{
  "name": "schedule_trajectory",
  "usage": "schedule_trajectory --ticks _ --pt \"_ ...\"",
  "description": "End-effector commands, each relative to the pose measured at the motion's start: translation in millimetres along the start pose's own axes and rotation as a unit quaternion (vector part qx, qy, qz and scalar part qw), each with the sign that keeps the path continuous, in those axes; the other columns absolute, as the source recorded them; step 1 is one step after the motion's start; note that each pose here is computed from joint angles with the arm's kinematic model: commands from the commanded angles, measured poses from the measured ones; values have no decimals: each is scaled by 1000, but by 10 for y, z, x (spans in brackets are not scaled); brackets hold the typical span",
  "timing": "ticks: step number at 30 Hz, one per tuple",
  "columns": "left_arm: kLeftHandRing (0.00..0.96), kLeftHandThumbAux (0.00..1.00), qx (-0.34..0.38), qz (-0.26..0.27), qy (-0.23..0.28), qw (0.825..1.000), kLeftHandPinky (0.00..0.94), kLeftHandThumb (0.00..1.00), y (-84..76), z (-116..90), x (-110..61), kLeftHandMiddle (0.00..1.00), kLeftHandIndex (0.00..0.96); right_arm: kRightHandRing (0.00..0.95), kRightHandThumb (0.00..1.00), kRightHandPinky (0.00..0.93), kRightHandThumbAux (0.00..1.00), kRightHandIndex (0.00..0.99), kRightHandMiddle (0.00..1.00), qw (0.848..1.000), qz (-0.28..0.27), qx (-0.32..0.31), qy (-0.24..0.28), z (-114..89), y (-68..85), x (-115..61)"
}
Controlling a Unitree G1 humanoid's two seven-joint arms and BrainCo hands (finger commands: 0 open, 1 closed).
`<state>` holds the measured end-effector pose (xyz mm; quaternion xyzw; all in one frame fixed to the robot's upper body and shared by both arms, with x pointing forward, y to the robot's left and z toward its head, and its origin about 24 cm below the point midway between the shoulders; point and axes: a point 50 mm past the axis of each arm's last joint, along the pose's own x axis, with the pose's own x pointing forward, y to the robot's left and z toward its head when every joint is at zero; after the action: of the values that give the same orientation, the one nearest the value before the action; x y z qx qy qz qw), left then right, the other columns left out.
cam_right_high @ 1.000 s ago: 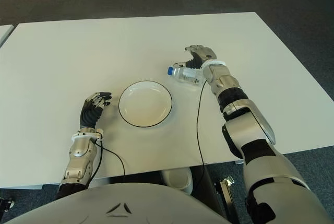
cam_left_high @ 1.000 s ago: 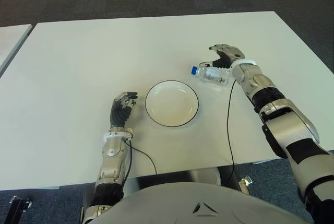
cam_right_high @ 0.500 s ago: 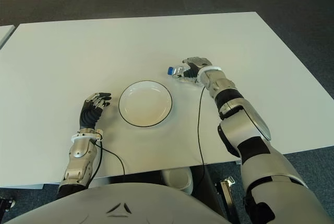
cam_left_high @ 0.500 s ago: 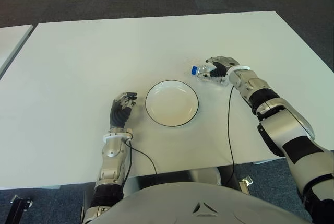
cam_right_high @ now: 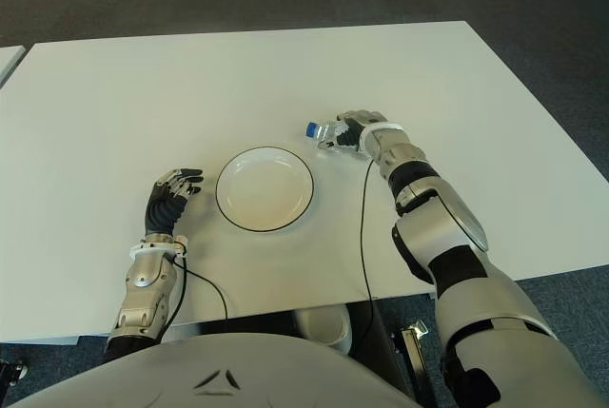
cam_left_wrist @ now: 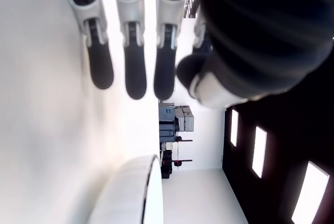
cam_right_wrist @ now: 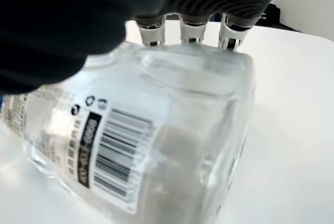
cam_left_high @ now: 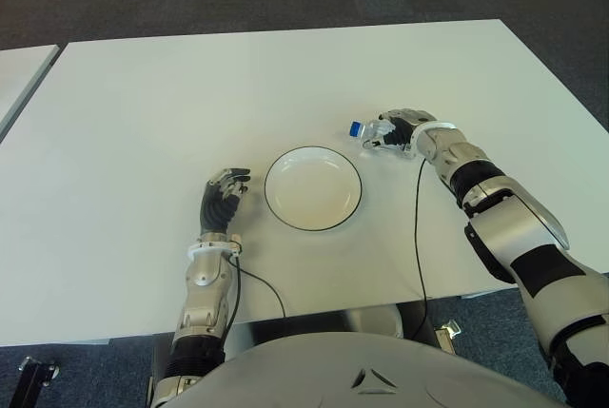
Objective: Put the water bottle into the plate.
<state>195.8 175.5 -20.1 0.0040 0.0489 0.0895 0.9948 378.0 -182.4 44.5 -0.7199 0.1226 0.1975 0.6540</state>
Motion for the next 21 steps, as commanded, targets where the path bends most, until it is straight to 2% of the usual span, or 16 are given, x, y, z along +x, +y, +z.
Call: schedule_trajectory --ticks 1,12,21 --pt "349 723 -1 -3 8 1000 358 700 3 -20 -13 355 410 0 522 0 247 0 0 1000 26 2 6 39 146 4" --pt "344 722 2 -3 2 1000 357 703 6 -9 -7 351 411 0 562 0 318 0 0 999 28 24 39 78 196 11" --pt "339 722 6 -4 -4 1000 349 703 14 7 -6 346 411 0 553 11 452 0 0 996 -4 40 78 47 238 3"
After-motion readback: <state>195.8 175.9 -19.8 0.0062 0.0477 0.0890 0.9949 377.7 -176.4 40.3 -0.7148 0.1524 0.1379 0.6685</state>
